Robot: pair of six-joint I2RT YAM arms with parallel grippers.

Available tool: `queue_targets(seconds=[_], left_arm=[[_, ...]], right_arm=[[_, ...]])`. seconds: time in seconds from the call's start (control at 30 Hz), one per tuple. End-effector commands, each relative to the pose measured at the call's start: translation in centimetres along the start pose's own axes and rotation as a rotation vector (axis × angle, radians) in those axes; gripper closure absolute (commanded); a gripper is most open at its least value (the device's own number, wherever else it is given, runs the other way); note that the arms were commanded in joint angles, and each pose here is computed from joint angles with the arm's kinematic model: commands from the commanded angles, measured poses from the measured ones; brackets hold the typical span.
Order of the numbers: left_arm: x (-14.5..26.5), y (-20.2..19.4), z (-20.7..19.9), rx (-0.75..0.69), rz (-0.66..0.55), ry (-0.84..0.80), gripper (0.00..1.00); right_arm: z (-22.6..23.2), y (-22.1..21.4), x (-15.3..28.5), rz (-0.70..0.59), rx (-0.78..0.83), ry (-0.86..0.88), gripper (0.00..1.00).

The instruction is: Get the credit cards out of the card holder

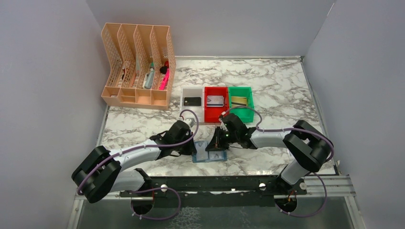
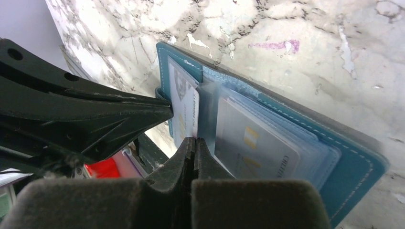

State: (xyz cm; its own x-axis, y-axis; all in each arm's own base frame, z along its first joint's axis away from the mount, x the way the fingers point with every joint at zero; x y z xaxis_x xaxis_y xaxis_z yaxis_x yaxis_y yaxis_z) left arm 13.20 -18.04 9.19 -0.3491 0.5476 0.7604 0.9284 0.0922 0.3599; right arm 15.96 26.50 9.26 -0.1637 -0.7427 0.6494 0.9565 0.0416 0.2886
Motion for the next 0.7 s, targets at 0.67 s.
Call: queue_targets(seconds=[0.67], left_arm=[[0.5,-0.8,1.8,-0.010,-0.011,0.129,0.92]], right_arm=[[-1.9,0.1,2.0,-0.011,0.001,0.006,0.99]])
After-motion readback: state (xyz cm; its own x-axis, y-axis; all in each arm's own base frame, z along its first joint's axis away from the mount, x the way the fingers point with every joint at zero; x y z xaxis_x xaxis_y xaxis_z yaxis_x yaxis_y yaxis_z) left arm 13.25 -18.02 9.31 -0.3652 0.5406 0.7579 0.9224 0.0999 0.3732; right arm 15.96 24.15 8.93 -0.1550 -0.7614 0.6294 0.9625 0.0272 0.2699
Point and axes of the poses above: each gripper's point midway between its finger pads, its own x axis back along the fingers, its own z axis along the line the jaws close on, y = z × x, the point moved 9 cm from there along x, back along the fingers, and after that the axes turned 10 degrees about x, right-handed, at the moved point
